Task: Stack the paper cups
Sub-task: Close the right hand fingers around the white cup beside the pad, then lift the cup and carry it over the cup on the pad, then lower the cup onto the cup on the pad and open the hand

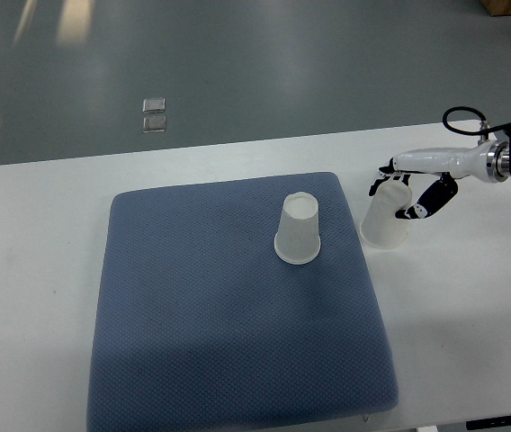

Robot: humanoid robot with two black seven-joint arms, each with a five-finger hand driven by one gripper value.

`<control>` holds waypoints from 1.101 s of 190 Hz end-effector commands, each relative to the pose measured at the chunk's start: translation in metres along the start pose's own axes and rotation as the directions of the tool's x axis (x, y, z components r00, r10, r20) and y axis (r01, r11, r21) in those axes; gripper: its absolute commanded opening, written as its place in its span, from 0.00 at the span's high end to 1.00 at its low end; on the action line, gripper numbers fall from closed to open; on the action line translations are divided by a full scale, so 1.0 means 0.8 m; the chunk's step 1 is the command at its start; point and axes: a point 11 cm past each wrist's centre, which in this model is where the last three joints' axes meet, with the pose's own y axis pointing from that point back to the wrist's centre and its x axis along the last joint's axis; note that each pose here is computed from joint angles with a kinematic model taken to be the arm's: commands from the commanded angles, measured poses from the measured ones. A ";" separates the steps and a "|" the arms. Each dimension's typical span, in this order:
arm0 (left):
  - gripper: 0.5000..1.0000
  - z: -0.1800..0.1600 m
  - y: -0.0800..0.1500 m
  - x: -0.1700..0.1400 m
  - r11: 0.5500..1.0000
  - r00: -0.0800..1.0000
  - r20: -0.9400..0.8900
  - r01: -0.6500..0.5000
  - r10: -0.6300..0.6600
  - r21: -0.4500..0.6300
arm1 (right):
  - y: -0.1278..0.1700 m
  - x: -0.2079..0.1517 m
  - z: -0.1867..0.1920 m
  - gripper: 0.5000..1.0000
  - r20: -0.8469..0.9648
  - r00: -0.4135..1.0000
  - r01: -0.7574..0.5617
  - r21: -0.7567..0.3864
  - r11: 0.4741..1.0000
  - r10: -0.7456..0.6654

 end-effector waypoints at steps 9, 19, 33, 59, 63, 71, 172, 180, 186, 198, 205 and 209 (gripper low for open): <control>0.00 0.000 0.000 0.000 1.000 1.000 0.001 -0.001 0.001 0.000 | 0.016 0.066 -0.027 0.82 -0.035 0.997 -0.061 0.035 0.998 0.062; 0.00 0.000 0.000 0.000 1.000 1.000 0.001 0.000 0.000 0.000 | 0.022 0.089 -0.040 0.82 -0.037 0.996 -0.082 0.055 0.995 0.084; 0.00 0.000 0.000 0.000 1.000 1.000 -0.001 0.000 0.000 0.000 | 0.030 0.116 -0.059 0.82 -0.043 0.995 -0.091 0.083 0.992 0.095; 0.00 0.000 0.000 0.000 1.000 1.000 0.001 -0.001 0.001 0.000 | 0.035 0.145 -0.094 0.82 -0.081 0.993 -0.075 0.131 0.989 0.086; 0.00 0.000 0.000 0.000 1.000 1.000 0.001 0.000 0.000 0.000 | 0.034 0.146 -0.102 0.82 -0.087 0.993 -0.071 0.144 0.987 0.084; 0.00 0.000 0.000 0.000 1.000 1.000 0.001 0.000 0.000 0.000 | 0.028 0.146 -0.119 0.82 -0.091 0.993 -0.057 0.180 0.982 0.074; 0.00 0.000 0.000 0.000 1.000 1.000 0.001 0.000 0.000 0.000 | -0.036 0.100 -0.193 0.80 -0.164 0.985 0.101 0.288 0.952 -0.055; 0.00 0.000 0.000 0.000 1.000 1.000 0.001 0.000 0.000 0.000 | -0.037 0.098 -0.190 0.80 -0.177 0.983 0.105 0.276 0.955 -0.056; 0.00 0.000 0.000 0.000 1.000 1.000 -0.001 0.000 0.000 0.000 | -0.037 0.097 -0.189 0.80 -0.182 0.982 0.105 0.272 0.956 -0.056; 0.00 0.000 0.000 0.000 1.000 1.000 0.001 -0.001 0.001 0.000 | -0.038 0.093 -0.185 0.79 -0.186 0.981 0.111 0.263 0.959 -0.062; 0.00 0.000 0.000 0.000 1.000 1.000 0.001 0.000 0.000 0.000 | -0.039 0.092 -0.185 0.79 -0.187 0.980 0.114 0.262 0.958 -0.065; 0.00 0.000 0.000 0.000 1.000 1.000 0.001 0.000 0.000 0.000 | -0.040 0.091 -0.184 0.79 -0.186 0.980 0.115 0.262 0.958 -0.067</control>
